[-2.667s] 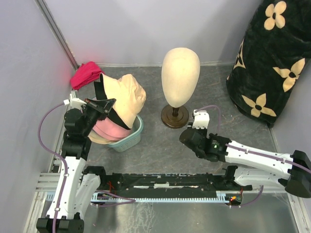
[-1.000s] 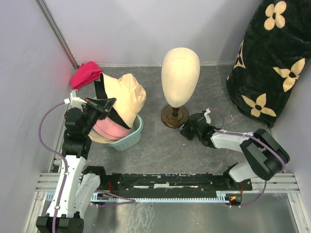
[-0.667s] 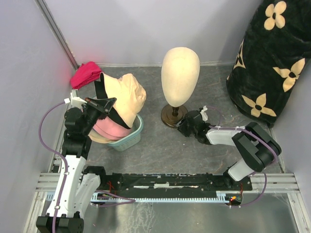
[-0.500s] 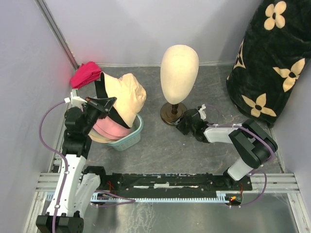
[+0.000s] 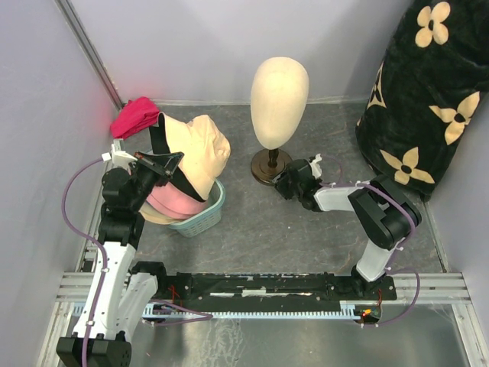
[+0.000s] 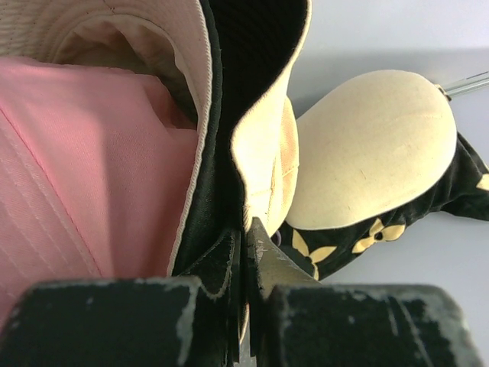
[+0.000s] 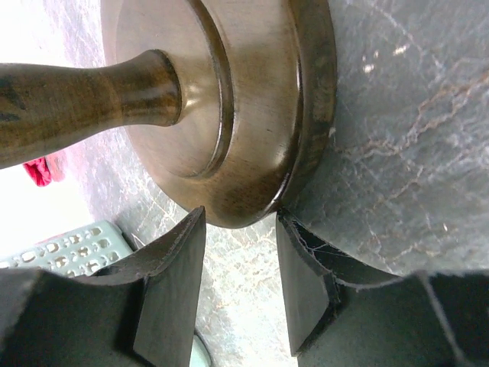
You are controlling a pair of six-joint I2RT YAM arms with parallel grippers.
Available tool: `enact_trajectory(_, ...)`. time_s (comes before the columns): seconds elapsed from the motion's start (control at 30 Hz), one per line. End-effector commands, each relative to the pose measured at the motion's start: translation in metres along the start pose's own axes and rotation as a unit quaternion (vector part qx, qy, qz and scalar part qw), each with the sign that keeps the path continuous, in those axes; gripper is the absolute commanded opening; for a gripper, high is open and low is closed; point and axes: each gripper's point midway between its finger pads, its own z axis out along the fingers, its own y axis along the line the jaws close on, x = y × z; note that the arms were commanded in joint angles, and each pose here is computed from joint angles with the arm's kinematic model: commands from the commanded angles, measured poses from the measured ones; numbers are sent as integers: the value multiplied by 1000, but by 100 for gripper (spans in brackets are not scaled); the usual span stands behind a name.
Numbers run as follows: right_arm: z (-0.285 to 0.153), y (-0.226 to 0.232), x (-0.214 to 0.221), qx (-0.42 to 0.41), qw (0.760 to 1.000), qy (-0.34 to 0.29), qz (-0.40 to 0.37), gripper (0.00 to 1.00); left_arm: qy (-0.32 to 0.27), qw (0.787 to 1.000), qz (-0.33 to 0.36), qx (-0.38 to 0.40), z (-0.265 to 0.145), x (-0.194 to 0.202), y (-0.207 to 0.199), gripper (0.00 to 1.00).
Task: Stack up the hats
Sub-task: Move the hat stand to the center of the board.
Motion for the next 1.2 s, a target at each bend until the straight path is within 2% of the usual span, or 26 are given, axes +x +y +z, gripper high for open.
enact_trajectory(0.0, 14, -5, -24, 18, 999, -39, -8, 50, -11, 999, 19, 44, -3, -9, -27, 3)
enact_trajectory(0.23, 19, -14, -40, 38, 998, -54, -8, 51, -15, 999, 21, 46, -4, -12, -31, 3)
enact_trajectory(0.43, 4, 0, -47, 23, 997, -58, -55, 56, -17, 998, 22, 54, -6, -15, -39, 3)
enact_trajectory(0.7, -40, 25, -49, -11, 990, -77, -119, 59, -19, 997, 23, 77, -13, -19, -57, 3)
enact_trajectory(1.17, -136, 47, -18, -56, 968, -86, -227, 59, -5, 996, 24, 88, -27, -11, -63, 3)
